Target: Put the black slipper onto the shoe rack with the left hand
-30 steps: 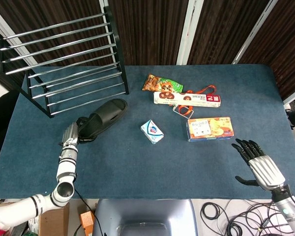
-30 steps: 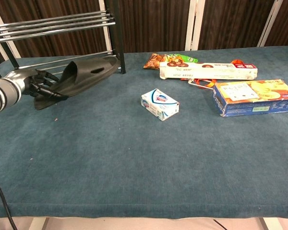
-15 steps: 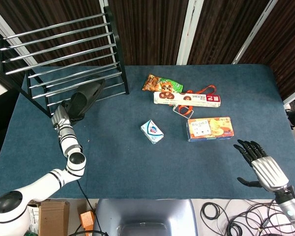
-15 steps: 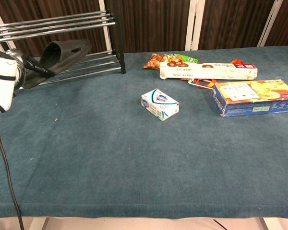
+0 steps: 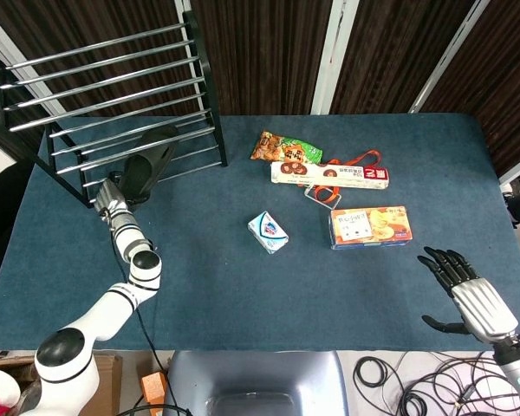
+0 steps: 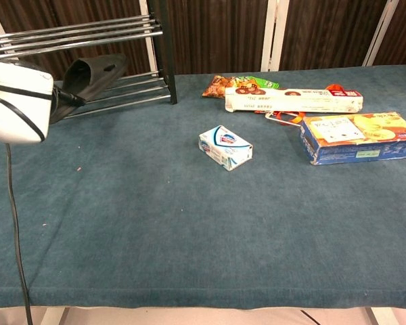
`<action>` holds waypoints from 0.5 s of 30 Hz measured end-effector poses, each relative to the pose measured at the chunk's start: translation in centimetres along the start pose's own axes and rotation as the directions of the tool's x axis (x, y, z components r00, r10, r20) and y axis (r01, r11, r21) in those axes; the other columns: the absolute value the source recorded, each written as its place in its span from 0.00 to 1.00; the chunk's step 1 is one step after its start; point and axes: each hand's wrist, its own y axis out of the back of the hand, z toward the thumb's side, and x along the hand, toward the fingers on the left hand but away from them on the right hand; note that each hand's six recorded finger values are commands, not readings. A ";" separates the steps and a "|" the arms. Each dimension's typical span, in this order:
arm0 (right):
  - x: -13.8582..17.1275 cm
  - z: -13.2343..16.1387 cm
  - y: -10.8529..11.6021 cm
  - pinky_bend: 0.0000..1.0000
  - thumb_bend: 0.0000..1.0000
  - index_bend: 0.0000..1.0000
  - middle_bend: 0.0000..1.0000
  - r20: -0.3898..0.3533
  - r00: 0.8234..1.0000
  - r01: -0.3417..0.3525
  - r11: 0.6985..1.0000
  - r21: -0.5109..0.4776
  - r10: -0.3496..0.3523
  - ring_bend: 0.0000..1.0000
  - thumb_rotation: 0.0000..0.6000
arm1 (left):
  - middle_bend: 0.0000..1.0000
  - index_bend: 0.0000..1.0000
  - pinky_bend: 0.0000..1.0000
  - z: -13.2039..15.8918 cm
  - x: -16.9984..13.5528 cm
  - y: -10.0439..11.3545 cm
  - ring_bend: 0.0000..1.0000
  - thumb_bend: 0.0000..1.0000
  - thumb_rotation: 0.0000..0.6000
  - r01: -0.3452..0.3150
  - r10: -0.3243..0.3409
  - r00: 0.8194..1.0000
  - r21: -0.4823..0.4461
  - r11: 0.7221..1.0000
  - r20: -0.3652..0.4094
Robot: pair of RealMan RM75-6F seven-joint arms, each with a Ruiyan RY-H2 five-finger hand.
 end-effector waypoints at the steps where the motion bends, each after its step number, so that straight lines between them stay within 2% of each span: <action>1: 0.0 0.0 0.0 0.00 0.11 0.00 0.00 0.000 1.000 0.000 1.000 -0.002 0.000 0.00 1.00 | 0.55 0.25 0.92 0.2 0.0 -0.2 0.70 0.33 1.00 0.007 -0.007 1.000 -0.006 1.000 0.002; 7: 0.3 -0.4 0.3 0.00 0.10 0.00 0.00 0.003 1.000 0.001 1.000 -0.010 -0.001 0.00 1.00 | 0.50 0.19 0.86 1.0 0.4 -0.5 0.63 0.33 1.00 0.025 -0.024 1.000 -0.037 0.999 0.016; 9: 0.4 -0.4 0.4 0.00 0.10 0.00 0.00 0.004 1.000 0.001 1.000 -0.012 -0.001 0.00 1.00 | 0.45 0.13 0.83 1.1 0.6 -0.1 0.56 0.33 1.00 0.018 -0.017 1.000 -0.042 0.999 0.020; 12: 0.5 -0.6 0.4 0.00 0.10 0.00 0.00 0.006 1.000 -0.001 1.000 -0.012 0.001 0.00 1.00 | 0.35 0.04 0.68 1.3 0.8 0.3 0.44 0.33 1.00 0.007 -0.005 1.000 -0.042 0.999 0.031; 15: 0.5 -0.6 0.4 0.00 0.11 0.00 0.00 0.009 1.000 -0.004 1.000 -0.011 0.004 0.00 1.00 | 0.30 0.00 0.56 1.4 1.0 0.7 0.38 0.33 0.98 -0.003 0.005 0.999 -0.047 0.999 0.040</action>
